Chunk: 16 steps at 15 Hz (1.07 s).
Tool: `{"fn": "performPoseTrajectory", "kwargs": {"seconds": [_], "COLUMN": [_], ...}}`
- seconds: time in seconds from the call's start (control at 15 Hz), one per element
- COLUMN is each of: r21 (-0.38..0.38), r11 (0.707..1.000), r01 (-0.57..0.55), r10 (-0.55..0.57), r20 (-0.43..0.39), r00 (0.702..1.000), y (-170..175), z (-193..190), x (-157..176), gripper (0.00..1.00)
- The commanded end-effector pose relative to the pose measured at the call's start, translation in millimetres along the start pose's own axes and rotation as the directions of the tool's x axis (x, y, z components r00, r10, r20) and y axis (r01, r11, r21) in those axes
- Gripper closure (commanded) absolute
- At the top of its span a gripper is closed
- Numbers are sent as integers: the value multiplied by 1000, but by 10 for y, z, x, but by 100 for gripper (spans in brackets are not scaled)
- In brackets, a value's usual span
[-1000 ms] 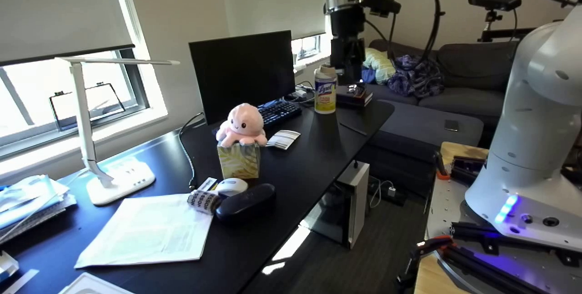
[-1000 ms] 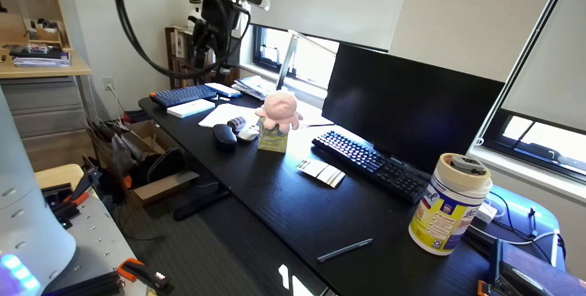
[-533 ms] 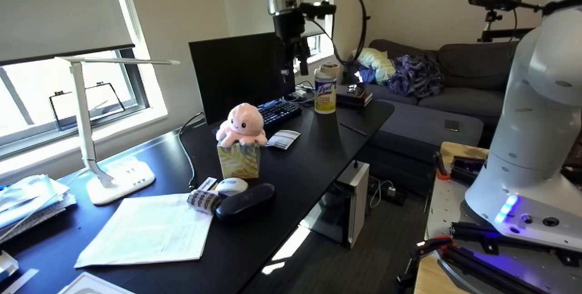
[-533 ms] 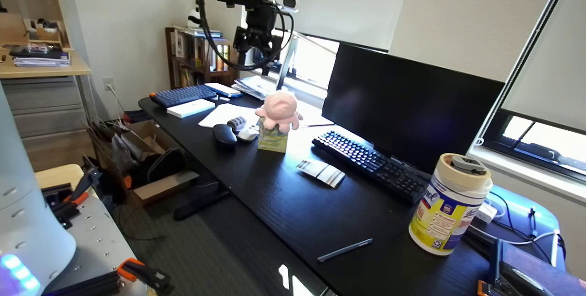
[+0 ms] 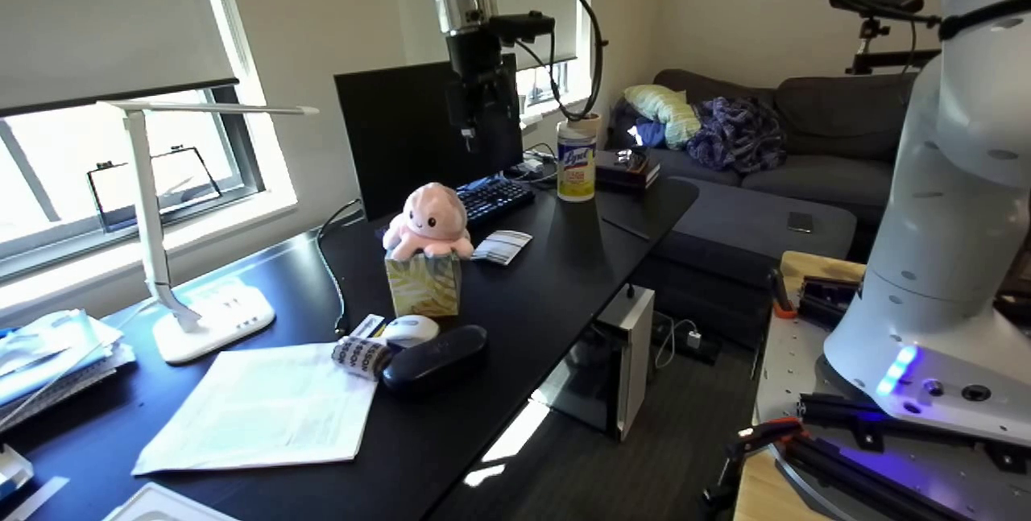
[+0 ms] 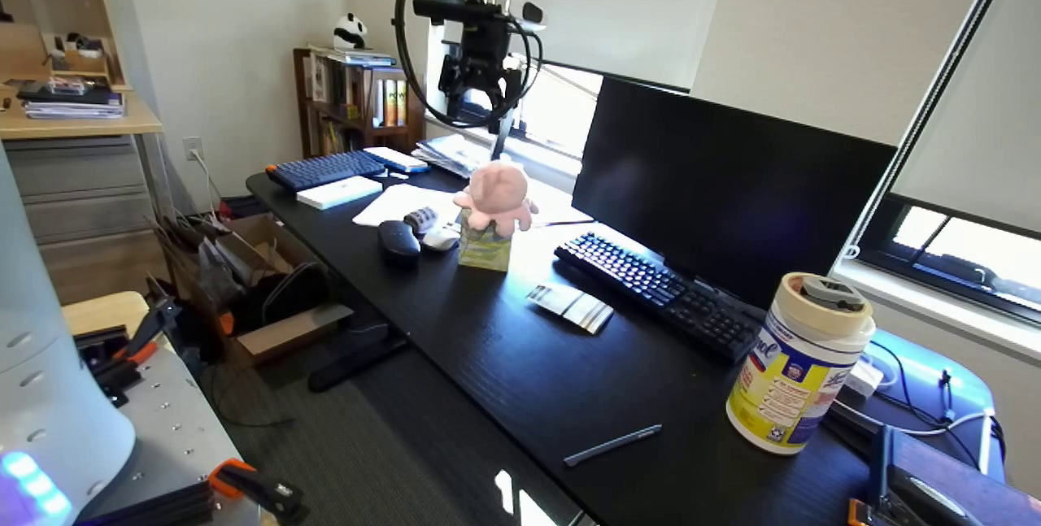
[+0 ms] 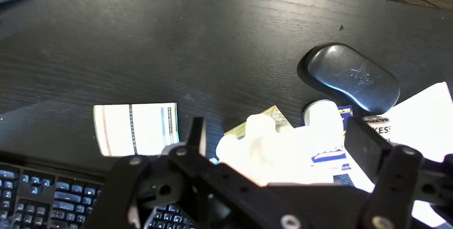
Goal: Move the octopus plush toy and the tissue box to the right side of the desk
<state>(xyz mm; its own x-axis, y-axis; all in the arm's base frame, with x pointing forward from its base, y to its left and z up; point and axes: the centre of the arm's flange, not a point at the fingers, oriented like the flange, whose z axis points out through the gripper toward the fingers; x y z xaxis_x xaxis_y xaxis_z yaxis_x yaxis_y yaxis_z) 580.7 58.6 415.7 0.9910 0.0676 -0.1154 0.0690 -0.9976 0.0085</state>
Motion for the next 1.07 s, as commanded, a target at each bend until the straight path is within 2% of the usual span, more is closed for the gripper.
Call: {"fn": "performPoseTrajectory", "kwargs": {"seconds": [0.0, 0.27, 0.6, 0.87, 1.0], "r21": [41, 35, -1, -53, -51], "r11": [998, 997, 997, 996, 998], "r01": [-38, -72, -81, -65, -28], "r10": [41, 76, 78, 48, 12], "r20": [-65, -155, -247, -276, -290], "r00": [997, 985, 966, 960, 957], "y": [-71, -140, -112, -30, -44], "z": [213, 623, 905, 827, 808], "x": [-34, 243, 576, 698, 803], "gripper": [0, 0, 0, 0, 0]}}
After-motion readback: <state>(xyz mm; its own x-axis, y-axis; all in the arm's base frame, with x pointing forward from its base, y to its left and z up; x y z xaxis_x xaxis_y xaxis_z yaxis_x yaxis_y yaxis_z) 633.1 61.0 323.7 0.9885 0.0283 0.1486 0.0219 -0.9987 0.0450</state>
